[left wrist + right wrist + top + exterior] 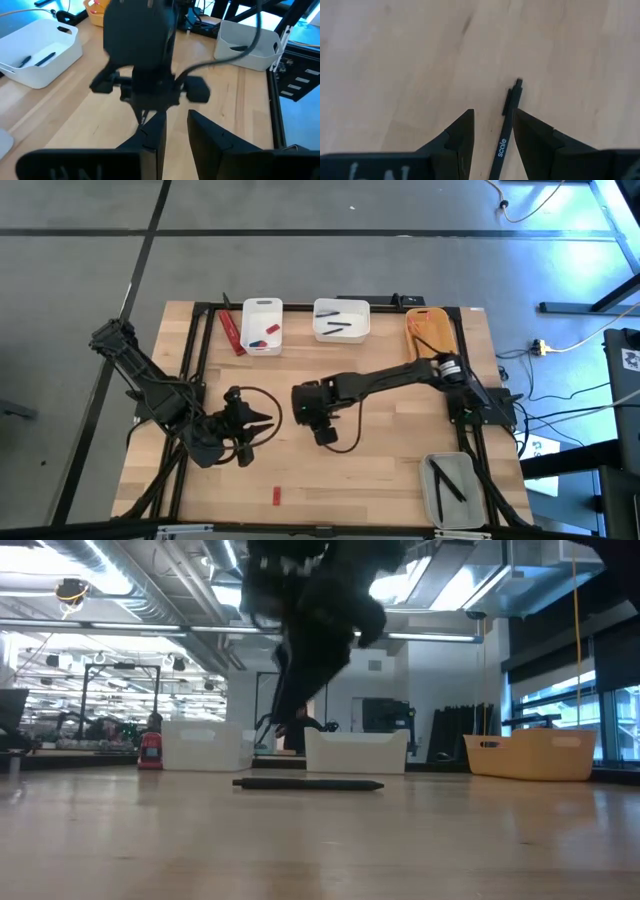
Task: Sort crayons/erasers/pens/pencils in bins
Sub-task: Put the black pen into the gray bin
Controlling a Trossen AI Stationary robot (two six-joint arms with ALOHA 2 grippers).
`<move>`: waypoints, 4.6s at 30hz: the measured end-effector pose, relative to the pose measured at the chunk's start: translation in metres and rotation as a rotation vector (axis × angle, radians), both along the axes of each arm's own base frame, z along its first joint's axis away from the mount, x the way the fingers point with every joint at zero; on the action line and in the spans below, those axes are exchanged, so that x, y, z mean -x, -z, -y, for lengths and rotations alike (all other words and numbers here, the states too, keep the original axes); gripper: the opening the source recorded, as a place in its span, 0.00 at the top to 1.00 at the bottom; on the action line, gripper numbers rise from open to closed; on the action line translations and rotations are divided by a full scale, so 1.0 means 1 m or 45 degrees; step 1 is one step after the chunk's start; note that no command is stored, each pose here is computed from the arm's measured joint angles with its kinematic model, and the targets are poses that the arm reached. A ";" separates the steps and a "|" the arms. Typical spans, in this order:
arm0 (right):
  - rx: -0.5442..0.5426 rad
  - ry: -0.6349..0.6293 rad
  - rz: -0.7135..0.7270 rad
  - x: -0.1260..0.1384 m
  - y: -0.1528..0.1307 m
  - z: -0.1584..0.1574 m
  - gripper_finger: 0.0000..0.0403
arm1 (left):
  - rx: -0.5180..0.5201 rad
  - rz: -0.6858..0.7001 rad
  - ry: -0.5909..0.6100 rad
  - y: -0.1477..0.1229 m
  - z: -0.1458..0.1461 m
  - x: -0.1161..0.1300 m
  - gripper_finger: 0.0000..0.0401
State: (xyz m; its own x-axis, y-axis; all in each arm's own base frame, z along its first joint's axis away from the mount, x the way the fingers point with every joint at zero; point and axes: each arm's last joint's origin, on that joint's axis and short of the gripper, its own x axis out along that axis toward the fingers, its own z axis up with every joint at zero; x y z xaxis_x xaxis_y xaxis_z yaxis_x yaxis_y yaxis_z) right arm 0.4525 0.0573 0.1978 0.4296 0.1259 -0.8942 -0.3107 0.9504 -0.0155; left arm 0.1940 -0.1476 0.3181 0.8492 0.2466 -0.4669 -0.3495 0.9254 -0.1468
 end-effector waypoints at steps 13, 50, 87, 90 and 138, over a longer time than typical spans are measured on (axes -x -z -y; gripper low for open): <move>-0.028 0.175 -0.161 -0.008 0.046 0.022 0.66 | 0.013 0.004 -0.007 0.000 0.000 0.000 0.82; -0.024 0.161 -0.216 -0.010 0.066 0.025 0.94 | 0.006 0.000 -0.006 0.000 0.000 0.000 0.82; 0.072 0.301 -0.163 -0.014 -0.039 0.026 0.92 | 0.002 -0.014 0.002 0.001 0.000 0.001 0.82; 0.072 0.343 -0.138 -0.014 -0.060 0.026 0.91 | -0.015 -0.020 0.013 0.001 0.000 0.001 0.82; -0.210 1.520 -0.159 0.239 -0.166 -0.075 0.90 | -0.325 0.169 0.401 -0.018 -0.018 -0.059 0.82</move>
State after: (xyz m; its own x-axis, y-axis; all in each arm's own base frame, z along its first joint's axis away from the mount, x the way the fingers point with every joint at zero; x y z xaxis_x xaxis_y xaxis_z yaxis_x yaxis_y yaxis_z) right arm 0.2131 0.1319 0.3641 0.2646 -0.1745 -0.9484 0.7724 0.6272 0.1001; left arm 0.2531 -0.1294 0.3365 0.9502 0.0587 -0.3061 -0.0370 0.9964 0.0761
